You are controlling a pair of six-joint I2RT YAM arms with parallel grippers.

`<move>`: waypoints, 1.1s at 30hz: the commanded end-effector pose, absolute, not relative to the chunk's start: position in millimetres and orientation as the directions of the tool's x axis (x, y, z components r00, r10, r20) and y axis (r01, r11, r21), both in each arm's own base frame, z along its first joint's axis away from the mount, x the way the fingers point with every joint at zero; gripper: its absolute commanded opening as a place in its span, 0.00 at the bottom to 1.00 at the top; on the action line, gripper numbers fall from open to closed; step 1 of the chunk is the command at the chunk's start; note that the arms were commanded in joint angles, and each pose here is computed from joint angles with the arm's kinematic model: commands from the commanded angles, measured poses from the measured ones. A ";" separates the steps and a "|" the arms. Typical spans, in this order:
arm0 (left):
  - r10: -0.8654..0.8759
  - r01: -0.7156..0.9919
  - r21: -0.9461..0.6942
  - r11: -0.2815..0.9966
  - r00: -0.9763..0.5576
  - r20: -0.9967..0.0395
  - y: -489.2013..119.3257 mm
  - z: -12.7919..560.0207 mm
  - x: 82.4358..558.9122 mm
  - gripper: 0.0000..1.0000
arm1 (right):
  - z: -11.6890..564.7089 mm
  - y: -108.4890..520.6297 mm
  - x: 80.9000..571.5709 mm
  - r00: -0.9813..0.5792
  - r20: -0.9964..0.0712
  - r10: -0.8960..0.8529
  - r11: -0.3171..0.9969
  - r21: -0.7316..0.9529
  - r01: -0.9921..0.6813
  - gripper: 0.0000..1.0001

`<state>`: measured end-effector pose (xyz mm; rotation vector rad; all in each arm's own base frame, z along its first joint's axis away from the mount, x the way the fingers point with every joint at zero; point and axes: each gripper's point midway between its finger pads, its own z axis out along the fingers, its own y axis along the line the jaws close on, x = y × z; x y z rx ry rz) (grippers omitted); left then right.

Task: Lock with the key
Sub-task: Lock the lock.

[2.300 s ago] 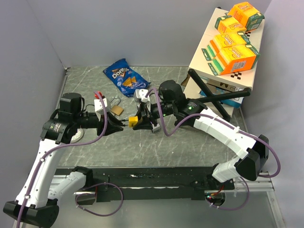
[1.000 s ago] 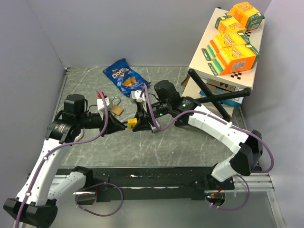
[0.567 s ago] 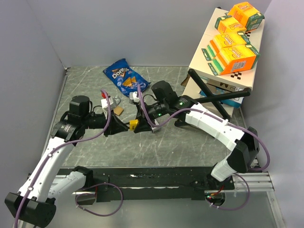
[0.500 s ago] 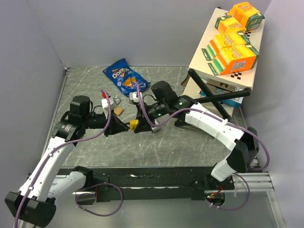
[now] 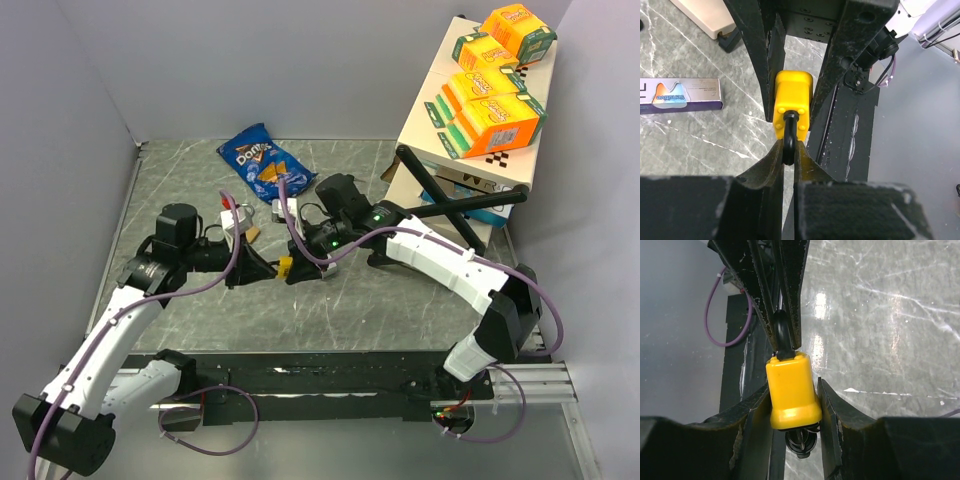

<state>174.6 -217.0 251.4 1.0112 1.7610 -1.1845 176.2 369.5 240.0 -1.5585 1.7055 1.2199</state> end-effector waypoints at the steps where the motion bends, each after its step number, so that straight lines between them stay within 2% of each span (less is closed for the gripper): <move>1: 0.157 0.960 -0.265 0.093 -0.277 -0.948 -241.5 271.1 167.6 0.01 | 343.8 433.8 143.1 0.104 -0.988 -0.114 -0.356 -0.057 -0.933 0.00; 4: 0.140 0.949 -0.286 0.131 -0.303 -0.943 -232.5 279.4 171.6 0.03 | 336.4 425.3 144.0 0.103 -0.985 -0.135 -0.344 -0.051 -0.938 0.00; 5: 0.137 0.949 -0.281 0.145 -0.301 -0.944 -228.7 282.2 172.5 0.14 | 333.2 421.3 146.9 0.095 -0.985 -0.147 -0.333 -0.041 -0.942 0.00; 8: 0.129 0.933 -0.297 0.204 -0.326 -0.936 -214.4 290.9 177.0 0.35 | 325.6 410.0 150.1 0.085 -0.981 -0.172 -0.312 -0.028 -0.950 0.00; 10: 0.115 0.926 -0.319 0.203 -0.346 -0.931 -204.4 297.6 173.9 0.44 | 319.5 402.3 153.4 0.070 -0.980 -0.188 -0.292 -0.013 -0.956 0.00; 11: 0.108 0.930 -0.310 0.196 -0.334 -0.936 -201.1 301.8 171.4 0.52 | 320.5 398.7 154.1 0.066 -0.980 -0.187 -0.285 -0.010 -0.959 0.00; 12: 0.099 0.931 -0.310 0.195 -0.333 -0.938 -198.0 304.5 170.5 0.54 | 315.9 395.7 156.7 0.046 -0.979 -0.199 -0.274 0.010 -0.962 0.00; 19: 0.047 0.937 -0.253 0.240 -0.271 -0.961 -187.0 320.2 169.7 0.54 | 314.8 388.5 157.6 0.025 -0.979 -0.201 -0.262 0.029 -0.965 0.00; 25: 0.107 0.959 -0.135 0.251 -0.166 -0.980 -181.7 311.0 165.9 0.50 | 319.6 390.1 158.4 0.001 -0.981 -0.196 -0.260 0.051 -0.964 0.00; 33: 0.114 0.951 -0.148 0.273 -0.185 -0.976 -180.6 302.1 170.5 0.40 | 327.5 399.7 160.8 -0.016 -0.983 -0.182 -0.256 0.063 -0.965 0.00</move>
